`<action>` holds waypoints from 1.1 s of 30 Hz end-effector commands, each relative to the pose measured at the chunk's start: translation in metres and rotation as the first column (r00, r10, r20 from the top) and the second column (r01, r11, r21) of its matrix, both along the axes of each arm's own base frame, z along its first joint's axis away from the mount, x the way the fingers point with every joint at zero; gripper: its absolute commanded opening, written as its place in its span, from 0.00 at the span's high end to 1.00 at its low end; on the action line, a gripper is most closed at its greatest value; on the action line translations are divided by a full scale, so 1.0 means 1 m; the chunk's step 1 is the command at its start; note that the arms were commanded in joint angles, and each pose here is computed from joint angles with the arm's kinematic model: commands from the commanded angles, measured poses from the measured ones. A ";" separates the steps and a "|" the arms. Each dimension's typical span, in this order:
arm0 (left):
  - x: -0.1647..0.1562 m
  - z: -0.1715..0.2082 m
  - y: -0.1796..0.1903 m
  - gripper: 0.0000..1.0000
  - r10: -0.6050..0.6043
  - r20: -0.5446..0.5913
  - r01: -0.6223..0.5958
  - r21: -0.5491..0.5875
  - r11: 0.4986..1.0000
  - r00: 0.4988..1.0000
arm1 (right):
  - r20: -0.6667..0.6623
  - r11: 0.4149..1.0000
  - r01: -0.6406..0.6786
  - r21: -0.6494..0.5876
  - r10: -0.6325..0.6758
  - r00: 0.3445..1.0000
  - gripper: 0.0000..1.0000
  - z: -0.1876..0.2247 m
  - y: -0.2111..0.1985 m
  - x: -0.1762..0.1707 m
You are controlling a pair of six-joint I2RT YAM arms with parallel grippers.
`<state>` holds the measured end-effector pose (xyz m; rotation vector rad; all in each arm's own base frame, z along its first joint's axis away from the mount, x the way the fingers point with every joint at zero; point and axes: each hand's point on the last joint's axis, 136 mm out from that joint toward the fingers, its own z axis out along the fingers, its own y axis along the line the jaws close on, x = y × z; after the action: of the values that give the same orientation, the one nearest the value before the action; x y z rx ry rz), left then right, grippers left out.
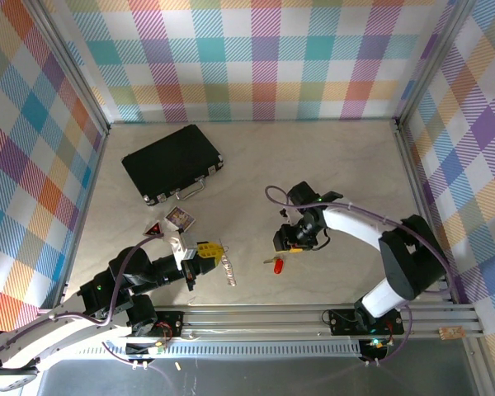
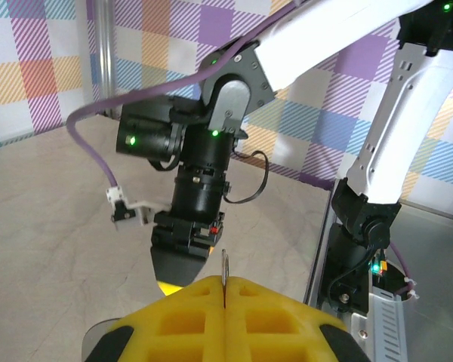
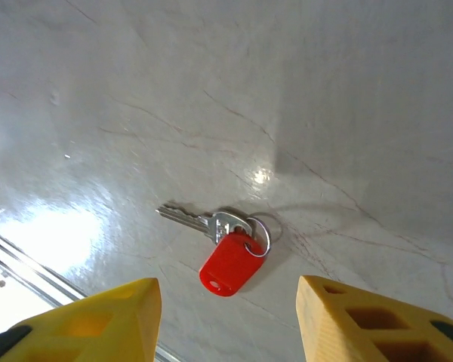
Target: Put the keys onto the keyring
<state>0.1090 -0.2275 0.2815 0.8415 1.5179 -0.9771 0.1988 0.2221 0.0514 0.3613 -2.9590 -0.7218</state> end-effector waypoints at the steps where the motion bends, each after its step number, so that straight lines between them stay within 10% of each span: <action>1: -0.004 0.015 0.001 1.00 -0.014 0.021 0.015 -0.051 0.999 1.000 | -0.078 0.996 -0.054 0.065 0.059 0.995 0.51 0.000 0.007 -0.011; 33: -0.002 0.011 -0.002 1.00 -0.009 0.010 0.009 -0.035 0.999 1.000 | -0.194 0.989 -0.074 0.132 0.099 0.976 0.71 -0.031 0.017 -0.002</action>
<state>0.1100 -0.2289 0.2791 0.8450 1.5279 -0.9728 0.1921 0.2275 0.0197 0.3389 -2.7148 -0.8046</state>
